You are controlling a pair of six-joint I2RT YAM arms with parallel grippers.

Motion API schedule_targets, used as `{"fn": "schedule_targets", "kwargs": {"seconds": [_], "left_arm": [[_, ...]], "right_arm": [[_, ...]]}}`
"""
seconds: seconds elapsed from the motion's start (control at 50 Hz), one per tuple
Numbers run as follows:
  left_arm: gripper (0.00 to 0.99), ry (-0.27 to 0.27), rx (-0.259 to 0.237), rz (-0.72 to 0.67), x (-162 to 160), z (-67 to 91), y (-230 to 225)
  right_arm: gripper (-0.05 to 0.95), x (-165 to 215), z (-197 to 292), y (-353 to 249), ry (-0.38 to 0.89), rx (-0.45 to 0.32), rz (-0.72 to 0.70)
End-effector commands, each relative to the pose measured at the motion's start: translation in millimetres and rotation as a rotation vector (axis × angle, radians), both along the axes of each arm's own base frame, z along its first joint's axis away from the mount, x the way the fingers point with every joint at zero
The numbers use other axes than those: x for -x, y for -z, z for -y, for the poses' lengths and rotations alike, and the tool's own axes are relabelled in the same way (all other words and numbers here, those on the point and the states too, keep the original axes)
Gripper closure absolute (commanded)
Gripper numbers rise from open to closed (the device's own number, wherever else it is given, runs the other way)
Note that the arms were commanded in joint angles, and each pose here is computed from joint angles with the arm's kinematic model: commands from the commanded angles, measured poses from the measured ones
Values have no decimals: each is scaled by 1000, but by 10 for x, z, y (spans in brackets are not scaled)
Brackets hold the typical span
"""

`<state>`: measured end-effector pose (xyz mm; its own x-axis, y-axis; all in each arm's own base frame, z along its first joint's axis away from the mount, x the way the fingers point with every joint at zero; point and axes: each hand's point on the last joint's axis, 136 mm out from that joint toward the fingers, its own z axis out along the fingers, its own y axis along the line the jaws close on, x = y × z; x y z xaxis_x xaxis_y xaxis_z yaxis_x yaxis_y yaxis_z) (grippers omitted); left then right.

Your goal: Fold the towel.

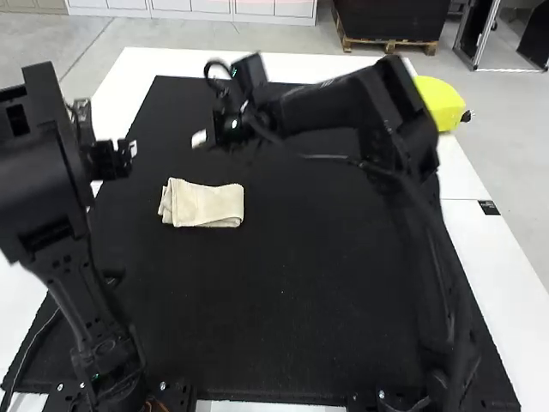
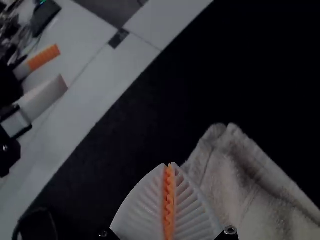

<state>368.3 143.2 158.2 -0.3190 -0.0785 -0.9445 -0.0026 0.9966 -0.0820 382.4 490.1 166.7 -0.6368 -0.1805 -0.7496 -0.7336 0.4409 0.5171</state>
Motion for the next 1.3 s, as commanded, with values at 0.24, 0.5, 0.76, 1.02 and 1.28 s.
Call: {"fn": "schedule_targets", "kwargs": {"seconds": [0.24, 0.5, 0.76, 1.02, 1.28], "left_arm": [[28, 106, -85, 206, -60, 724, -1019], [28, 120, -57, 381, 191, 1216, -1687], [28, 148, 19, 543, 634, 1526, -2222], [28, 123, 33, 679, 1219, 1566, -2488], [28, 140, 31, 815, 1872, 1660, -2556]], "right_arm": [[862, -48, 848, -1503, 166, -145, 192], [34, 114, 1836, -2371, 353, -223, 369], [-18, 534, 3096, -2992, 590, -320, 558], [-18, 1283, 3865, -3311, 728, -450, 704], [-18, 2364, 4320, -3479, 840, -529, 946]]}}
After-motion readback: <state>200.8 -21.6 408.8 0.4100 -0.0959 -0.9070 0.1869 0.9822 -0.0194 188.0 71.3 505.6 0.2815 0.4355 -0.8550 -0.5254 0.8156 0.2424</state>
